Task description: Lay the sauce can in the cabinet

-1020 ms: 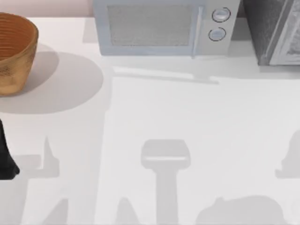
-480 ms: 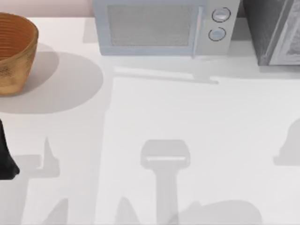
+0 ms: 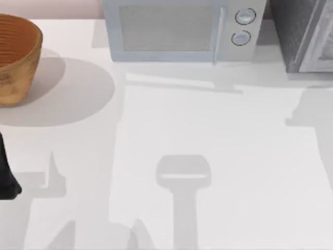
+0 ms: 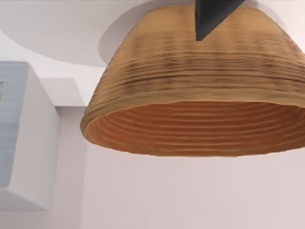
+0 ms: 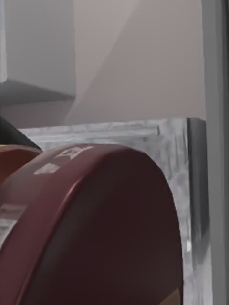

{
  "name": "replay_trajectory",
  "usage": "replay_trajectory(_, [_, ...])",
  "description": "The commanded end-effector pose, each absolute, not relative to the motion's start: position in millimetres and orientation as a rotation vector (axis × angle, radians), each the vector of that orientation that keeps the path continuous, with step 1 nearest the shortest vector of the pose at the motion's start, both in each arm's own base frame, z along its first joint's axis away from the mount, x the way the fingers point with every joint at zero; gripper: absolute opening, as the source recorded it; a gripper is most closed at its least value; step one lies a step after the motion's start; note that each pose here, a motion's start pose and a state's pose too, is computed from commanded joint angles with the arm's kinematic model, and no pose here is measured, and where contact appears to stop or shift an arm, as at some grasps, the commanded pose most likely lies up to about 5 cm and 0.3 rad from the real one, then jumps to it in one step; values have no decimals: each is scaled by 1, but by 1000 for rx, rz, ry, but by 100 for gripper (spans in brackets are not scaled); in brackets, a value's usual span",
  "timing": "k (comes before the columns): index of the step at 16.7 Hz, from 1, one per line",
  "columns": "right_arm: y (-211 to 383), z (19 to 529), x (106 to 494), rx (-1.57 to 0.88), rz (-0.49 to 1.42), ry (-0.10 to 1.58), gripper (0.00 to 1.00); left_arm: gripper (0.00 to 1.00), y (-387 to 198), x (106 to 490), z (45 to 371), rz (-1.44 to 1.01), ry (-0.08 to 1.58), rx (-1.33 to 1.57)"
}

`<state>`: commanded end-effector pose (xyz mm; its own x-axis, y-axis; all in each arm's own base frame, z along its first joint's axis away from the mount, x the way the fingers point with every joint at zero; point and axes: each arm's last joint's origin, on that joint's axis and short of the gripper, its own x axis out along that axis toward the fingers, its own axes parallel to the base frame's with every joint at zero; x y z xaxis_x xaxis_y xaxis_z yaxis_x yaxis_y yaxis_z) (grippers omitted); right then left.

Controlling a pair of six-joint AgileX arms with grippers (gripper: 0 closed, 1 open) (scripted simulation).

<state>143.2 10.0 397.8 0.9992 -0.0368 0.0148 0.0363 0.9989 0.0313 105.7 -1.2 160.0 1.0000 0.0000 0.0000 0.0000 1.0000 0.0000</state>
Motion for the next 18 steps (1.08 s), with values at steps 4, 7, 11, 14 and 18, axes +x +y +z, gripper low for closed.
replay_trajectory(4, [24, 471, 184, 24, -13, -12, 0, 100, -1, 106, 160, 0, 0, 0])
replay_trajectory(7, [35, 504, 215, 13, 1, 0, 0, 100, -1, 106, 160, 0, 0, 0])
replay_trajectory(11, [46, 526, 241, 3, 5, 3, 0, 100, -1, 106, 160, 0, 0, 0])
replay_trajectory(14, [48, 530, 246, 0, 5, 2, 0, 100, -1, 106, 160, 0, 0, 0])
replay_trajectory(18, [47, 530, 246, 3, 2, 3, 0, 100, -1, 106, 160, 0, 0, 0])
